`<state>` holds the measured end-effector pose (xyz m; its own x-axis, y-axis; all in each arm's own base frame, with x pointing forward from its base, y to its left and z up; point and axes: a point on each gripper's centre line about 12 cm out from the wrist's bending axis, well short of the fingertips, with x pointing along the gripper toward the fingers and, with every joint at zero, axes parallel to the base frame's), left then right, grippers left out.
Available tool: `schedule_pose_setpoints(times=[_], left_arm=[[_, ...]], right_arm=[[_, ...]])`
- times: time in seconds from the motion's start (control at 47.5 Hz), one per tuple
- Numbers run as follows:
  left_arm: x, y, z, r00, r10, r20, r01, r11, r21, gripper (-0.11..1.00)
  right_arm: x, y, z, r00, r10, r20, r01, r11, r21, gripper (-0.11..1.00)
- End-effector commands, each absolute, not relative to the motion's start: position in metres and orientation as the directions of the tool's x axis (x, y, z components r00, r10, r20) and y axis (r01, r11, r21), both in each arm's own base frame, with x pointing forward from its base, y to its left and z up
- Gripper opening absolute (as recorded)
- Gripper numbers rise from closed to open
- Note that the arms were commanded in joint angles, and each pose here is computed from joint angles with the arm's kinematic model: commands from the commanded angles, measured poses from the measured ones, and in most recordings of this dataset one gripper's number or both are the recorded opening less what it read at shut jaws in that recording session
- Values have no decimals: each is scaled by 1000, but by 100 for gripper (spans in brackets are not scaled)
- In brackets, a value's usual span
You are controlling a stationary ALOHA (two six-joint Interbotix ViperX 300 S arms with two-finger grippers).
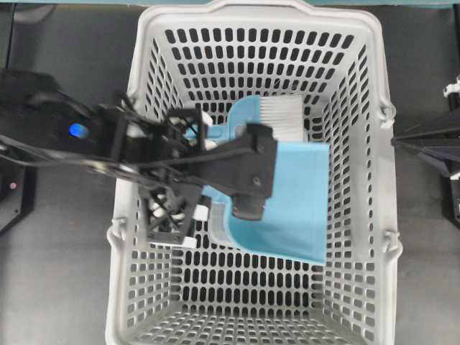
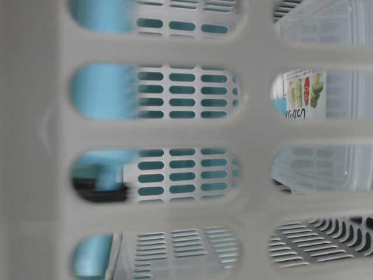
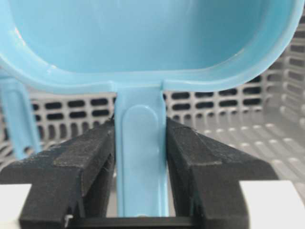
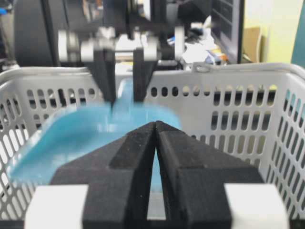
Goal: Pick up the dustpan from the shopping basket with the left arm.
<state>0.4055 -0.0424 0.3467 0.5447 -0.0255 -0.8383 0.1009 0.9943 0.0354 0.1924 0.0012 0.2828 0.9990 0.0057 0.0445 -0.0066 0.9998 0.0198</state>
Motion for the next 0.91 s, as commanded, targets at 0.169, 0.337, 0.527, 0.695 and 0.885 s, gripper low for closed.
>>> schedule_pose_setpoints(times=[0.169,0.337,0.527,0.695,0.885], left_arm=[[383,-31,426,657,-20,-753,65,997,30,30],[380,-27,431,632,-10,-775,55,998,31,30],[379,-25,430,620,-7,-785,47,999,28,30],[379,-23,431,621,-4,-784,38,999,26,30],[379,-23,429,619,-3,-786,37,999,25,30]], right_arm=[[193,1,286,998,6,57,-8,1000,24,-1],[193,1,286,998,6,57,-8,1000,24,-1],[193,1,287,998,6,58,-8,1000,24,-1],[193,1,287,998,6,58,-8,1000,26,-1],[193,1,286,998,6,57,-7,1000,26,-1]])
